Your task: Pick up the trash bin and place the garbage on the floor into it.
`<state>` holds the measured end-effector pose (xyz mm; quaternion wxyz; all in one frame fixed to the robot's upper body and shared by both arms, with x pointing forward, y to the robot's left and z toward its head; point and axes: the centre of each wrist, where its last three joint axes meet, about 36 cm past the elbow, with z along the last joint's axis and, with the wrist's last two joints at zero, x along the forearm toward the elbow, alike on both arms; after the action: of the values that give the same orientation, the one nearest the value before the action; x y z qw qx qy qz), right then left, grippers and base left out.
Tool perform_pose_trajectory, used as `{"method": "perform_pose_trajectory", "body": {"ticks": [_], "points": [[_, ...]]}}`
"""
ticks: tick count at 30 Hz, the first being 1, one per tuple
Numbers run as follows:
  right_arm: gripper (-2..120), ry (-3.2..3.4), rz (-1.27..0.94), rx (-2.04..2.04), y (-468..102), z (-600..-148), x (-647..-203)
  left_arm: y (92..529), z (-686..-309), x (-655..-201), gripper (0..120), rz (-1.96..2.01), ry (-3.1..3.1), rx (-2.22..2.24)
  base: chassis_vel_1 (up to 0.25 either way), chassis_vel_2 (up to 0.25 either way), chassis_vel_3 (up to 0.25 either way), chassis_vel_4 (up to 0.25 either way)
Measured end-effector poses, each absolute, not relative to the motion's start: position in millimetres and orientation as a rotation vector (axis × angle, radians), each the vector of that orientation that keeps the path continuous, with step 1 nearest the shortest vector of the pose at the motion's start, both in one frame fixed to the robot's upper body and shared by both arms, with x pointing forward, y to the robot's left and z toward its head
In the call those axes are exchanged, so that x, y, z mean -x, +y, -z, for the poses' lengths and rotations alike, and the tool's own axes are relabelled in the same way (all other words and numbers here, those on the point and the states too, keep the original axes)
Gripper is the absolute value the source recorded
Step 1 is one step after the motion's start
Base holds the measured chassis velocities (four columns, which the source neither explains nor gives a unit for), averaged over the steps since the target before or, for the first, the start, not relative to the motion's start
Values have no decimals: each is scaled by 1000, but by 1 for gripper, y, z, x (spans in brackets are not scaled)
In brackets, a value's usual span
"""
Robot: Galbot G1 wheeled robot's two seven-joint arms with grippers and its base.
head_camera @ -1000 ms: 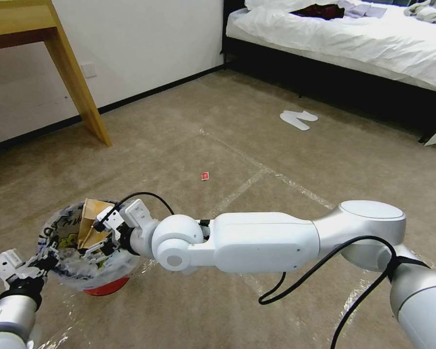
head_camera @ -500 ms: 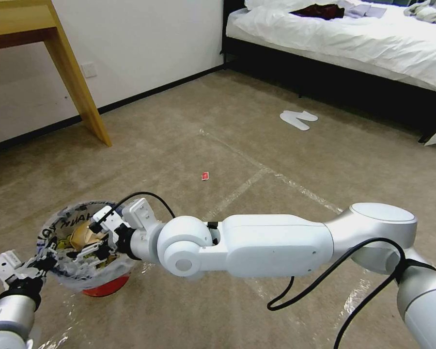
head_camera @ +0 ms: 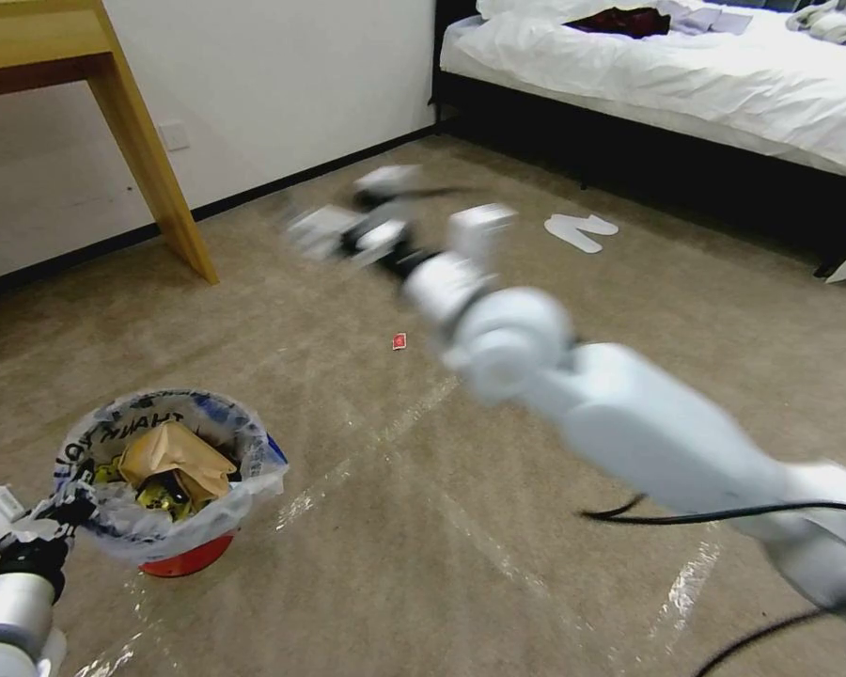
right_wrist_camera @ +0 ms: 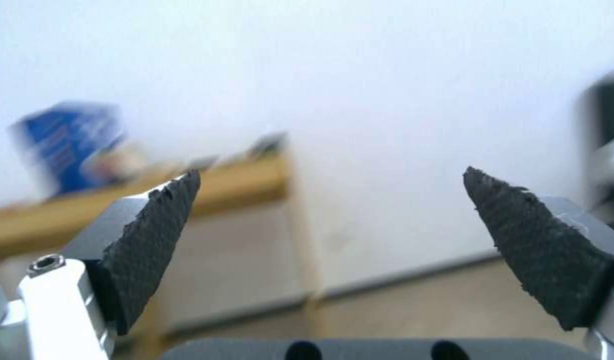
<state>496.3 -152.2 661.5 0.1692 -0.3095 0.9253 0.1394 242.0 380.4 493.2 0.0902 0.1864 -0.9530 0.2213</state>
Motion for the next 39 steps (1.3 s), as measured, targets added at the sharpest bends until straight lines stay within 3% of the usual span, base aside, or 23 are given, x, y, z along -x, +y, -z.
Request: {"method": "perform_pose_trajectory", "body": {"ticks": [7, 10, 12, 16, 22, 27, 39], "points": [[100, 2507, -373, 356, -285, -649, -451, 383, -495, -239, 5, -638, -2843, -579, 0, 0, 0, 0], [100, 2503, -358, 296, -301, -636, -438, 384, -495, -239, 5, -637, -2843, -580, 0, 0, 0, 0], [100, 2503, -293, 165, -324, -606, -401, 384, -494, -239, 5, -640, -2843, -585, 0, 0, 0, 0], [100, 2524, -223, 70, -333, -588, -376, 385, -493, -239, 5, -632, -2843, -595, 0, 0, 0, 0], [100, 2653, -66, -125, -329, -526, -333, 384, -491, -236, 5, -627, -2850, -607, 0, 0, 0, 0], [100, 2707, -83, -176, -317, -490, -329, 381, -492, -236, 4, -627, -2855, -603, 0, 0, 0, 0], [100, 2756, -106, -160, -300, -466, -336, 380, -495, -234, 5, -626, -2863, -596, -3, 2, 4, -2]]}}
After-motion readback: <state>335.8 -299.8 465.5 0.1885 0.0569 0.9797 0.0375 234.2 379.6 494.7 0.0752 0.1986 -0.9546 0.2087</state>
